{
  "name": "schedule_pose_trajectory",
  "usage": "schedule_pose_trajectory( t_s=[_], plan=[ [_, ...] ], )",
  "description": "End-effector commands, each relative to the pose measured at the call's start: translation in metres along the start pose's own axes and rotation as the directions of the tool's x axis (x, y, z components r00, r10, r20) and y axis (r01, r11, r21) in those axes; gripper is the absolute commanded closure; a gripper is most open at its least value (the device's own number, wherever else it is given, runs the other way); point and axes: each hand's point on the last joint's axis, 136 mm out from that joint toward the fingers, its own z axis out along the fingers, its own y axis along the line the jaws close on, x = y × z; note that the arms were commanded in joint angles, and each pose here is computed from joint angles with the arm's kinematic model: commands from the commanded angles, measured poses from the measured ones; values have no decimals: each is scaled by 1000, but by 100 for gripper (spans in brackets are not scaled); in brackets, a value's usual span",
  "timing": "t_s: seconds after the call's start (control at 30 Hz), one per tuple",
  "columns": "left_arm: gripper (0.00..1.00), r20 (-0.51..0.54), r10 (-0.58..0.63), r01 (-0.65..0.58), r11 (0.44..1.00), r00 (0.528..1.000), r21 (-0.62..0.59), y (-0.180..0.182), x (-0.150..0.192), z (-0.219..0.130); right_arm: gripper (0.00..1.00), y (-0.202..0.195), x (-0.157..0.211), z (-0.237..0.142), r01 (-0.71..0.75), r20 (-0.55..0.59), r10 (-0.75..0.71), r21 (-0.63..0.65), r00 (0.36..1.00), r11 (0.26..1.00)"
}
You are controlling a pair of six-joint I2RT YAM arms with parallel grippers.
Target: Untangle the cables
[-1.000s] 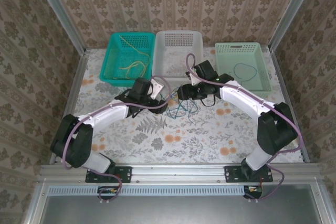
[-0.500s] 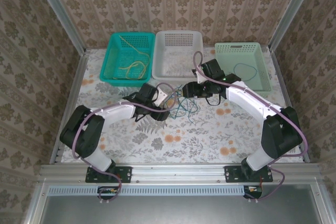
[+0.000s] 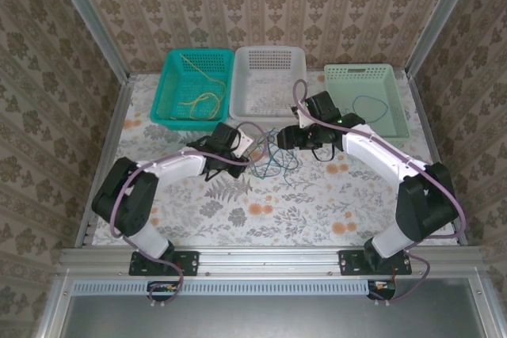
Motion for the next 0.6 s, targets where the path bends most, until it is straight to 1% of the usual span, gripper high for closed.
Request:
schedule_pose_trajectory(
  t_s=[0.0,0.13,0.23,0.3,0.33,0.47,0.57],
  plan=[
    [94,84,11,-10,1000,996,-15,-4,-28,-34,36,15,13,4,65,-4,-65,-41,998,997],
    [95,120,13,-13,1000,993,-1,-9,-41,-50,37,44,32,20,98,7,-98,-148,995,984],
    [95,135,1,-2,1000,991,8,-11,-48,-56,37,53,44,37,109,-37,-115,-146,993,983],
    [95,144,-3,4,1000,990,-6,-9,-52,-63,37,55,43,43,108,-41,-114,-132,993,985],
    [96,149,-7,10,1000,989,-16,-8,-54,-68,37,58,41,44,108,-28,-114,-144,993,984],
    [96,190,-18,24,999,982,-29,-7,-62,-84,35,84,34,45,133,28,-130,-250,991,959],
    [96,246,-57,68,997,968,-36,-3,-72,-95,33,101,37,57,153,12,-157,-289,988,945]
  ],
)
